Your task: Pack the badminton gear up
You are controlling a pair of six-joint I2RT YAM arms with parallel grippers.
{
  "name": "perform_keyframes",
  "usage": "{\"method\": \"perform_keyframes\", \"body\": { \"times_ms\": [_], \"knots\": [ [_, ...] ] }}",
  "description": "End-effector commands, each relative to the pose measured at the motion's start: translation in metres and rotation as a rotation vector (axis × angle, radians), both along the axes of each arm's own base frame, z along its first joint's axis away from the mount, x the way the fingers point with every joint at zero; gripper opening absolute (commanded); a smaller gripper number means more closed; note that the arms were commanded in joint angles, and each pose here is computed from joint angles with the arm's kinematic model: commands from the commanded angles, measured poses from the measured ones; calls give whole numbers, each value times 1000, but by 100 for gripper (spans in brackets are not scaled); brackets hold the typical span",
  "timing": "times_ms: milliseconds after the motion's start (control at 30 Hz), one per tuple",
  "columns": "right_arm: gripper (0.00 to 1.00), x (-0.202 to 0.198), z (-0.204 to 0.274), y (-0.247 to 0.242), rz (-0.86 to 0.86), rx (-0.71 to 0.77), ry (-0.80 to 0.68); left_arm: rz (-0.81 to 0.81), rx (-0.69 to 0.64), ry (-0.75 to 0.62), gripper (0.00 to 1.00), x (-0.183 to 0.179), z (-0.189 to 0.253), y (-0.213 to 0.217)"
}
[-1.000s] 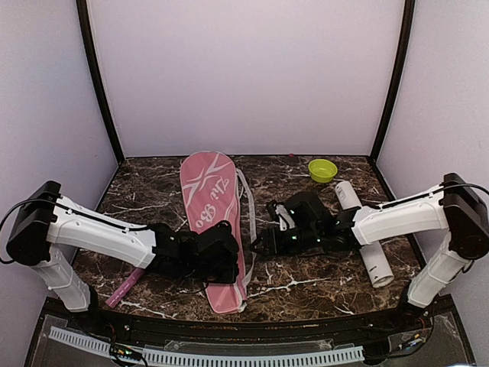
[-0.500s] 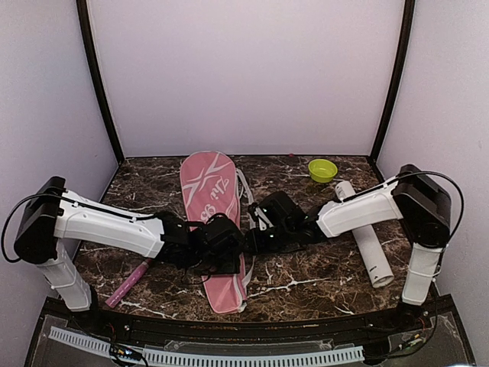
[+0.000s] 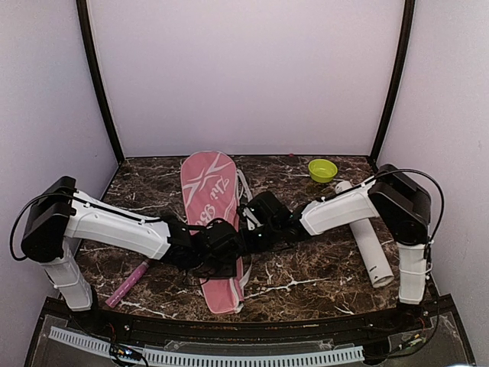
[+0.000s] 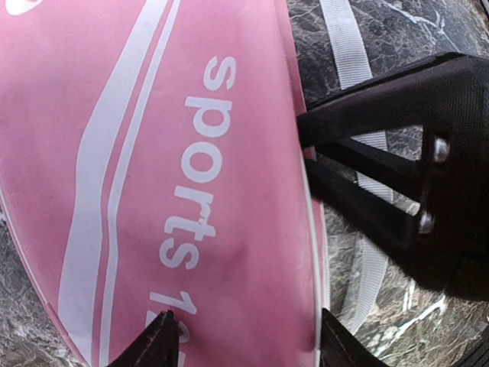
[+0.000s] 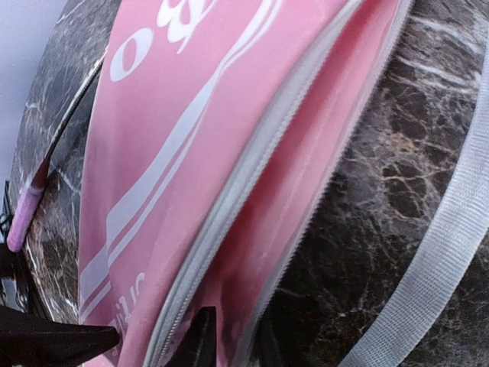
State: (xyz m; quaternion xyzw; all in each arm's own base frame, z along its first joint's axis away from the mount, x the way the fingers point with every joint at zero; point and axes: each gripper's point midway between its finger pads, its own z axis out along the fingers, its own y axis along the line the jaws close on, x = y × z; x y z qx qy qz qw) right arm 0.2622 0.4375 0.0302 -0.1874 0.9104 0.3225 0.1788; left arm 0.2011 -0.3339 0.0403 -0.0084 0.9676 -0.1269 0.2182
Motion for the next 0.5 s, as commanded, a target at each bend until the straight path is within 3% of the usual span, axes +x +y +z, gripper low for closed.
{"method": "perform_keyframes", "body": {
  "times_ms": [0, 67, 233, 467],
  "knots": [
    [11, 1, 0, 5, 10, 21, 9, 14, 41, 31, 60, -5, -14, 15],
    [0, 1, 5, 3, 4, 27, 1, 19, 67, 31, 60, -5, -16, 20],
    [0, 0, 31, -4, -7, 57, -39, 22, 150, 42, 59, -7, -21, 32],
    [0, -8, 36, -27, -28, 32, -65, 44, 242, 27, 50, -7, -18, 49]
  ]
}}
